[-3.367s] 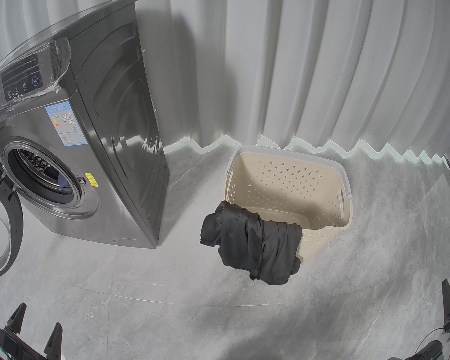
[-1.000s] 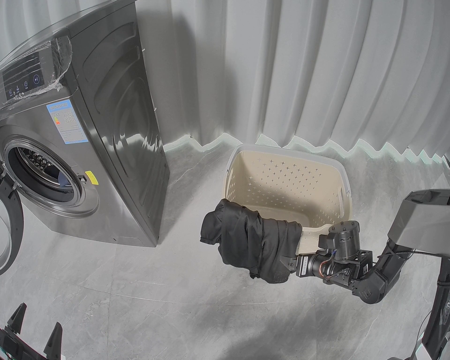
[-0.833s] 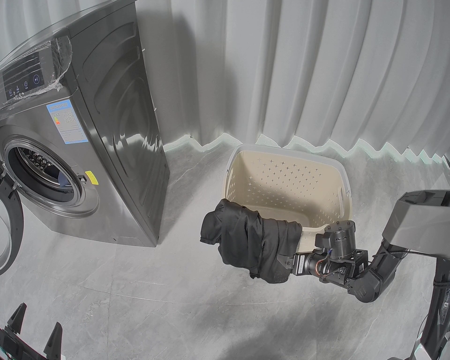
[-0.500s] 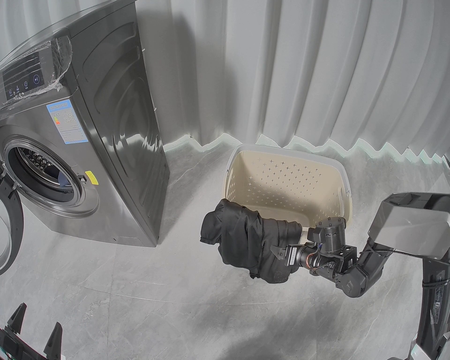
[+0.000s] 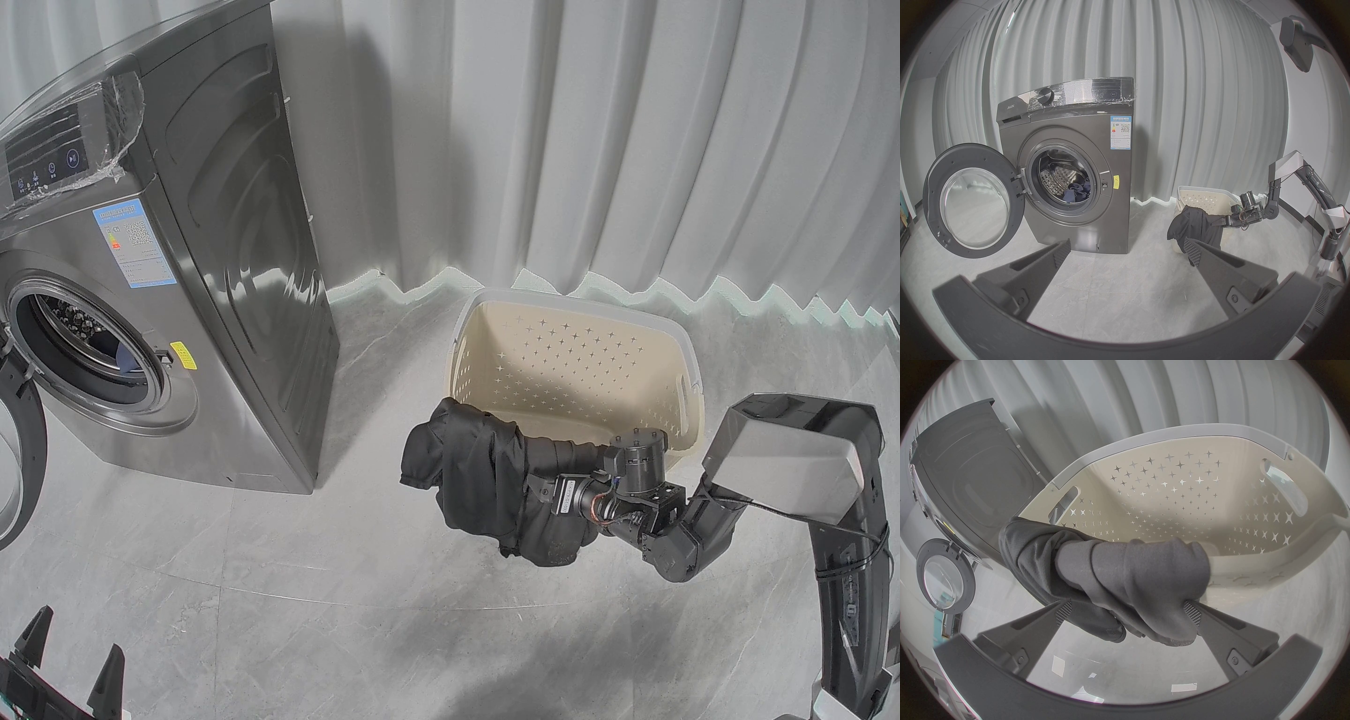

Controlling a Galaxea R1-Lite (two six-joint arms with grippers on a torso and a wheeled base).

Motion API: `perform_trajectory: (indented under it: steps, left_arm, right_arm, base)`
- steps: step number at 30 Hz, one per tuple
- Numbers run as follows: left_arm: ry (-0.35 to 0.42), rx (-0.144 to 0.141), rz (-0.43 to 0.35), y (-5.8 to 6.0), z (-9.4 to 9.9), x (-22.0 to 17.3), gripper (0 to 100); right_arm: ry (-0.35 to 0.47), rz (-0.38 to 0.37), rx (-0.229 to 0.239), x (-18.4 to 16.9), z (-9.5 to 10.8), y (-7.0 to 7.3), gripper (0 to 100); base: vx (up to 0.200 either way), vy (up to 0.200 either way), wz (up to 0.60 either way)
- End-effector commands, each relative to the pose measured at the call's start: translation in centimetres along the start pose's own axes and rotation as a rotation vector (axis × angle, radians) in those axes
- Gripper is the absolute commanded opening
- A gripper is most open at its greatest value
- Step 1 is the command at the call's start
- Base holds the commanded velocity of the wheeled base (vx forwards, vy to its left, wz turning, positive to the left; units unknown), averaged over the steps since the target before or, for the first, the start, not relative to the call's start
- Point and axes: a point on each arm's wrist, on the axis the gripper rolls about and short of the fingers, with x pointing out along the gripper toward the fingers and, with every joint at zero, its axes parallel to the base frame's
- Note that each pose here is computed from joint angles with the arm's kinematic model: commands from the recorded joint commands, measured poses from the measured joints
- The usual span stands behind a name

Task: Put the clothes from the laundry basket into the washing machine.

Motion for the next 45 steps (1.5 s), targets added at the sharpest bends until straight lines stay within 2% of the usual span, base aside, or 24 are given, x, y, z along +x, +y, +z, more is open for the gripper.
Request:
perform_trajectory:
  steps: [1,5,6,15,17,24,25,28,30,35,42,45]
  left_arm:
    - [0.000,0.000,-0.001,0.0,-0.5,0.0,100]
    - [-0.001,0.000,-0.001,0.0,-0.4,0.0,100]
    - [0.000,0.000,-0.001,0.0,-0.5,0.0,100]
    - [-0.001,0.000,0.001,0.0,-0.4,0.0,100]
    - [-0.001,0.000,0.001,0.0,-0.4,0.0,100]
    - [0.000,0.000,0.001,0.0,-0.5,0.0,100]
    - [0.000,0.000,0.001,0.0,-0.5,0.0,100]
    - [-0.001,0.000,0.001,0.0,-0.4,0.0,100]
    - [-0.001,0.000,0.001,0.0,-0.4,0.0,100]
    - [-0.001,0.001,0.001,0.0,-0.4,0.0,100]
    - [-0.001,0.003,0.001,0.0,-0.4,0.0,100]
    - [0.000,0.003,0.001,0.0,-0.5,0.0,100]
  right_arm:
    - [-0.001,0.000,-0.001,0.8,-0.4,-0.1,100]
    - [-0.007,0.002,0.000,1.1,-0.4,0.0,100]
    - [-0.016,0.005,0.001,1.2,-0.2,0.1,0]
    - [-0.027,0.008,0.002,1.0,-0.2,0.0,0]
    - [-0.010,0.004,-0.002,-0.1,-0.5,0.0,0]
    - [-0.061,0.025,-0.010,-5.7,1.9,0.5,0]
    - [-0.061,0.025,-0.010,-5.7,1.9,0.5,0]
    - [-0.114,0.059,-0.010,-9.1,3.6,1.1,0]
    - [-0.122,0.073,-0.012,-10.3,4.0,1.4,0]
    - [-0.163,0.152,-0.028,-15.5,5.0,3.1,0]
    - [-0.275,0.246,-0.110,-22.2,6.9,4.3,0]
    - [-0.287,0.291,-0.141,-25.1,7.5,4.9,0]
  base:
    - [0.000,0.000,0.00]
    - [0.000,0.000,0.00]
    - [0.000,0.000,0.00]
    - [0.000,0.000,0.00]
    - [0.000,0.000,0.00]
    - [0.000,0.000,0.00]
    - [0.000,0.000,0.00]
    - [0.000,0.000,0.00]
    - [0.000,0.000,0.00]
    - [0.000,0.000,0.00]
    - [0.000,0.000,0.00]
    - [0.000,0.000,0.00]
